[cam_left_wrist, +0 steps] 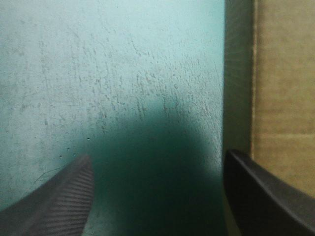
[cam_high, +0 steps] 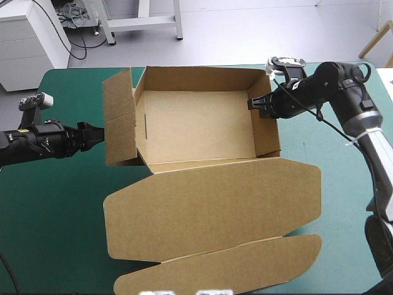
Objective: Fold the box
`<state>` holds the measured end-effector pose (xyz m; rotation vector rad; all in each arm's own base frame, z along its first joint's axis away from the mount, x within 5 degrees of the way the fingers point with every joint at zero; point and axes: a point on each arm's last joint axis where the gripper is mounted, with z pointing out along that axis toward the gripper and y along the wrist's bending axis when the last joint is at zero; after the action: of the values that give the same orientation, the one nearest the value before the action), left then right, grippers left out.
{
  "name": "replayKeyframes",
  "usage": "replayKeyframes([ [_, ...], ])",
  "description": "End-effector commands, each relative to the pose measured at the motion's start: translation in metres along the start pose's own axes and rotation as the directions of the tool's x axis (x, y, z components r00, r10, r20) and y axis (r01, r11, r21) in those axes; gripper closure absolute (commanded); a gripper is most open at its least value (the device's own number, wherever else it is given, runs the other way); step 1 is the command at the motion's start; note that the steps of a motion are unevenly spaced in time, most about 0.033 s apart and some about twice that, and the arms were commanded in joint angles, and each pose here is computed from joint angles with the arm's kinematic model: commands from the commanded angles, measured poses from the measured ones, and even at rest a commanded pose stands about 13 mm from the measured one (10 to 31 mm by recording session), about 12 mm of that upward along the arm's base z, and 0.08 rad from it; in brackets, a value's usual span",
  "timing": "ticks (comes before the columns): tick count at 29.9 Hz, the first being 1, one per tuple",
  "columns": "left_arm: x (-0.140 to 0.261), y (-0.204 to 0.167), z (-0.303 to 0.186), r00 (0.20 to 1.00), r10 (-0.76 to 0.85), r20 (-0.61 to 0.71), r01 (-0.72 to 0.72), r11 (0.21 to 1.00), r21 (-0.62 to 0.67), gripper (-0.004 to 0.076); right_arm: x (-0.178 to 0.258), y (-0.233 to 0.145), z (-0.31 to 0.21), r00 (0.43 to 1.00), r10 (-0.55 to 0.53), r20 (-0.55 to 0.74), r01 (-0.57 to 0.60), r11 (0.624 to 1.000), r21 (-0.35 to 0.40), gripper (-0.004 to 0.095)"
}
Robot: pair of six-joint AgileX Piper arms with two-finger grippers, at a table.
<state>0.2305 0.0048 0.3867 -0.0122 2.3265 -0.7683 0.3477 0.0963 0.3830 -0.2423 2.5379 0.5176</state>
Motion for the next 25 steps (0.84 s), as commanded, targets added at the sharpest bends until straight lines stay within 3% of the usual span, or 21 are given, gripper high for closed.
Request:
replayKeyframes([
  [1,-0.005,-0.014,-0.010,0.998,0.010,0.054,-0.013,0.999,0.053,0.0217,-0.011,0.016,-0.006,0.995,0.017,0.097,-0.006,0.993,-0.117,0.0927],
  [13,-0.002,-0.016,-0.010,1.000,0.010,0.015,-0.012,0.997,0.078,0.0231,-0.009,0.048,0.069,0.999,-0.032,0.028,0.036,0.986,-0.163,0.0927],
  [25,0.004,-0.017,-0.010,0.998,0.044,-0.044,-0.040,0.995,0.089,0.0231,-0.003,0.082,0.092,0.999,-0.023,0.033,0.031,0.967,-0.253,0.0927],
])
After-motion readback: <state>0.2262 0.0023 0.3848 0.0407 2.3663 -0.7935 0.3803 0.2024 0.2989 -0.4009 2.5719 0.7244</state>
